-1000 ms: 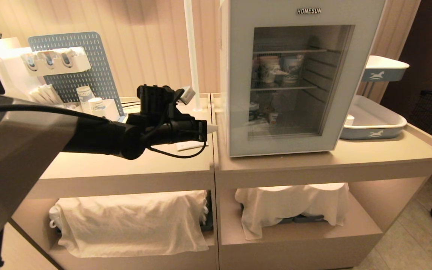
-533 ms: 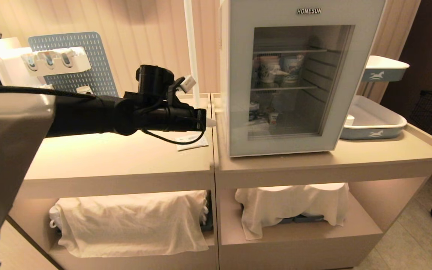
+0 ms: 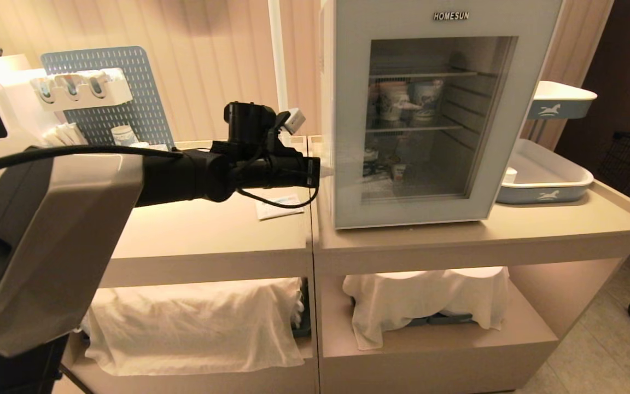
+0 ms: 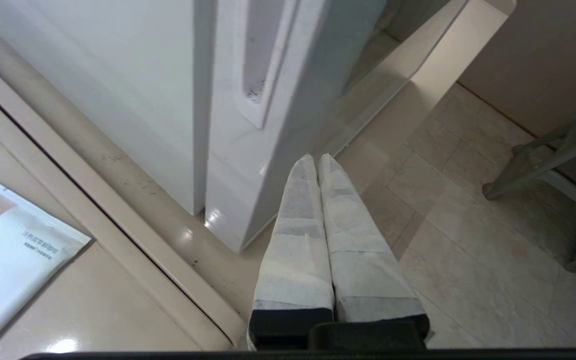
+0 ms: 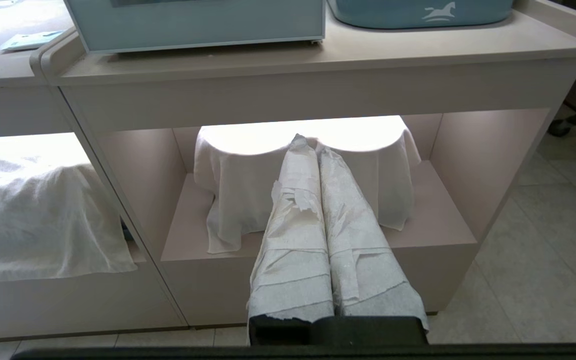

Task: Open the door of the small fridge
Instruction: Open the freezer door

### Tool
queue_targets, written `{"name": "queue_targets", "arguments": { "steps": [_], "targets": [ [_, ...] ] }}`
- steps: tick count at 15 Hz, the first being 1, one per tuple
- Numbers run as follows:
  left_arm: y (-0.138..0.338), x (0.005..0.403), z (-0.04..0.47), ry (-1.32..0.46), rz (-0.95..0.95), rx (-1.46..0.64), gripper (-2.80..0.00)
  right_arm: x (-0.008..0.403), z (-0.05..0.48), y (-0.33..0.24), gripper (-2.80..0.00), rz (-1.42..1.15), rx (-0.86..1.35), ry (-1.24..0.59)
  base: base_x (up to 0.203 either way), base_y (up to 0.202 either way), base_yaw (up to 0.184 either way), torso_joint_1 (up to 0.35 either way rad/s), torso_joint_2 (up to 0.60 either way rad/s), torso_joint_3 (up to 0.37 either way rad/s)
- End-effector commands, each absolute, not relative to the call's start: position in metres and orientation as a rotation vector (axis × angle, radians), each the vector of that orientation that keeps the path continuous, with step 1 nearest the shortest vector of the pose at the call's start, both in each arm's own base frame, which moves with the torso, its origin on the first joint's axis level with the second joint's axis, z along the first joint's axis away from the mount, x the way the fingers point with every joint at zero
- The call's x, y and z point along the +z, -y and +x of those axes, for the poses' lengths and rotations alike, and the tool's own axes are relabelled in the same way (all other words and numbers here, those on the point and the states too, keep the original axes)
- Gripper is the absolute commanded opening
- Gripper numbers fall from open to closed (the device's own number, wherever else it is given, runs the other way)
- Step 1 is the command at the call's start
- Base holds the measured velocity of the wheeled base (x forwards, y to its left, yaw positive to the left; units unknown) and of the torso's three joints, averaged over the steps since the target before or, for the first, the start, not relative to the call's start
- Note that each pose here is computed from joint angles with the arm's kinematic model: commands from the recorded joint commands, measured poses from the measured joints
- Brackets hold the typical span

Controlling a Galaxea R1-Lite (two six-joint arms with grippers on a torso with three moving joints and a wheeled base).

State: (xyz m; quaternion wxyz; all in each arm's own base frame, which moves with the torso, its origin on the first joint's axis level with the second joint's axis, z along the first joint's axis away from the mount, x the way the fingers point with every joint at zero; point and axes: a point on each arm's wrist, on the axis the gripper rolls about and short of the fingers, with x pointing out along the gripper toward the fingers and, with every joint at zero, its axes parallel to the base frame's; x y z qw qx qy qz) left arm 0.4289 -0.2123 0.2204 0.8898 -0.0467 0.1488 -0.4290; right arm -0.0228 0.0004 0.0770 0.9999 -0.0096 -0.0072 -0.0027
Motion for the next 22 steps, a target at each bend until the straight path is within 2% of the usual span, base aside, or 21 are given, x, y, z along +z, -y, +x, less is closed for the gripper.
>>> {"name": "queue_targets", "arguments": {
  "steps": [1,15,16,22],
  "targets": [
    [0.212,0.223,0.428,-0.305,-0.100,-0.894,-2.80,0.074,-0.022,0.000,-2.80,-0.020,-0.005,0.005,0.000,0.000,0.000,0.000,0.00,0.000],
    [0.210,0.227,0.416,-0.293,-0.064,-0.878,-2.80,0.074,-0.022,0.000,-2.80,-0.020,-0.006,0.005,0.000,0.000,0.000,0.000,0.00,0.000],
    [0.210,0.228,0.416,-0.289,-0.065,-0.873,0.00,0.074,-0.022,0.000,-2.80,-0.020,-0.005,0.005,0.000,0.000,0.000,0.000,0.00,0.000],
    [0.206,0.242,0.410,-0.246,-0.033,-0.849,0.00,0.074,-0.022,0.000,-2.80,-0.020,-0.005,0.005,0.000,0.000,0.000,0.000,0.00,0.000]
  ]
}}
